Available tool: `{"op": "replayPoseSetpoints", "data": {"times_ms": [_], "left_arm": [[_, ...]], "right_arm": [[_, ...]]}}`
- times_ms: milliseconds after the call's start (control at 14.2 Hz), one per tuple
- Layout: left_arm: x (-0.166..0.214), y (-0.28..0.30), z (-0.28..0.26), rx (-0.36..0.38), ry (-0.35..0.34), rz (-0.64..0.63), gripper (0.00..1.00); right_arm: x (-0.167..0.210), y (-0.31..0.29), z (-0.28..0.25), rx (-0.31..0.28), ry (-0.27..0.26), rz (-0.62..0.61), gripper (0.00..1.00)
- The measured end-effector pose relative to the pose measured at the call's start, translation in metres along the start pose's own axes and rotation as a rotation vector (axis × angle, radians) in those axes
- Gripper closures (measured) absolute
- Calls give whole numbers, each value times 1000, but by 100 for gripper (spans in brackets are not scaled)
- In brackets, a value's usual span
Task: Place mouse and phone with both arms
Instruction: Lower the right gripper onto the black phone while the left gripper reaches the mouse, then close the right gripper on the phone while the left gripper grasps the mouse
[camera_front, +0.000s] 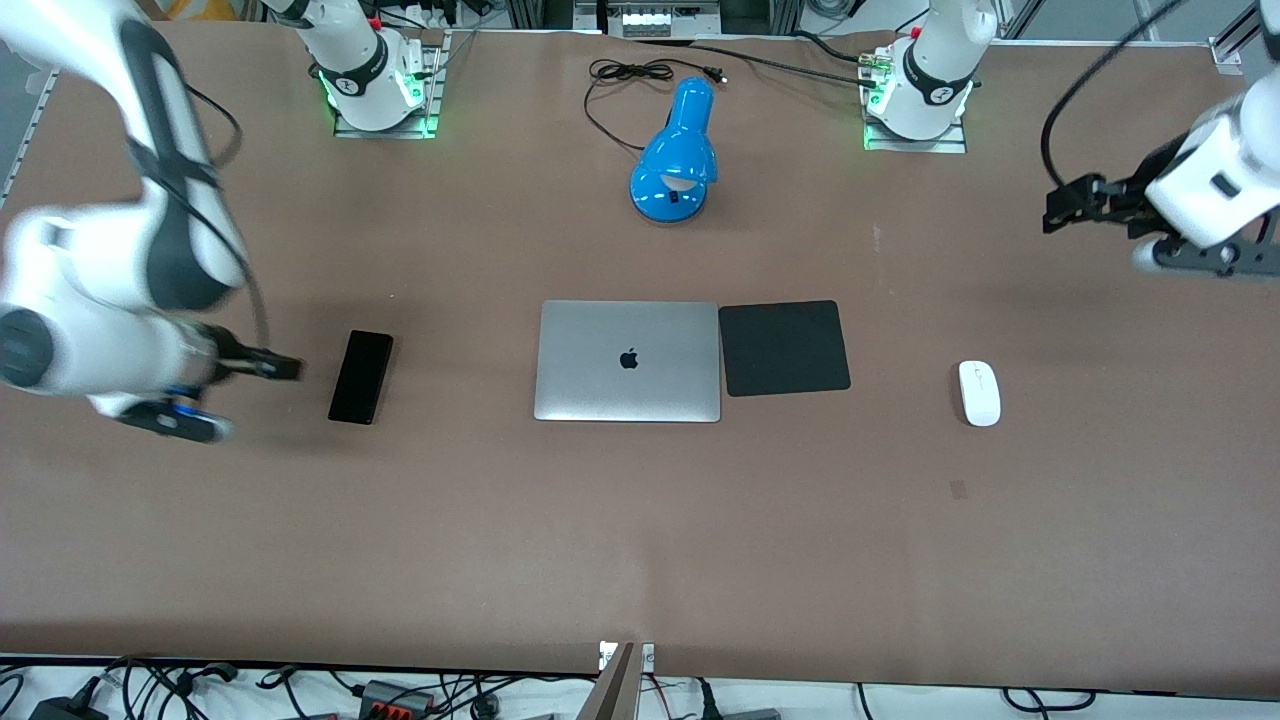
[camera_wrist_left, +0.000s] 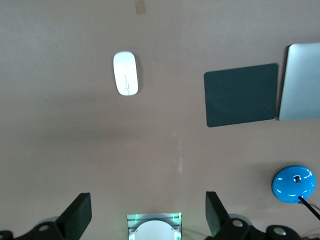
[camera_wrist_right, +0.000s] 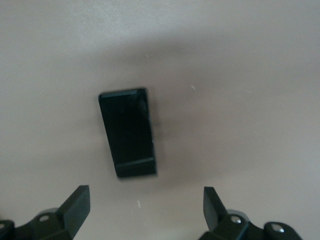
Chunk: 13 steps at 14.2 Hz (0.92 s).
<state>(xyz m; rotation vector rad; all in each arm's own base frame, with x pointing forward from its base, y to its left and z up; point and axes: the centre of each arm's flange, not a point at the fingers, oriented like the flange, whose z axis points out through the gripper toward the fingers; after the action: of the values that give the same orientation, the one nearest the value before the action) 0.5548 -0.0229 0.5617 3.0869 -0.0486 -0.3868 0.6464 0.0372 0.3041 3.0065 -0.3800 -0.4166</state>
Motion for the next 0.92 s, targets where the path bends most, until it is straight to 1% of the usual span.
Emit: {"op": "replayPoseSetpoints", "data": {"times_ms": [70, 211, 282, 352, 493, 563, 775, 915], "left_arm": [[14, -7, 19, -4, -39, -10, 0], [43, -26, 65, -12, -120, -35, 0], [59, -35, 88, -16, -145, -46, 0], [75, -43, 111, -18, -149, -54, 0], [100, -53, 148, -13, -129, -49, 0], [108, -54, 164, -11, -105, -45, 0], [119, -53, 210, -6, -12, -34, 0], [119, -55, 235, 18, 30, -7, 0]], "right_arm": [[0, -11, 21, -16, -3, 3, 0], [-3, -23, 49, -31, -26, 4, 0], [-3, -25, 58, -35, -34, 6, 0], [-2, -26, 68, -35, -36, 8, 0], [-1, -27, 86, -30, -28, 6, 0], [-1, -27, 93, -29, -28, 6, 0], [-2, -28, 103, -26, -22, 4, 0], [-3, -30, 107, -21, -10, 0, 0]]}}
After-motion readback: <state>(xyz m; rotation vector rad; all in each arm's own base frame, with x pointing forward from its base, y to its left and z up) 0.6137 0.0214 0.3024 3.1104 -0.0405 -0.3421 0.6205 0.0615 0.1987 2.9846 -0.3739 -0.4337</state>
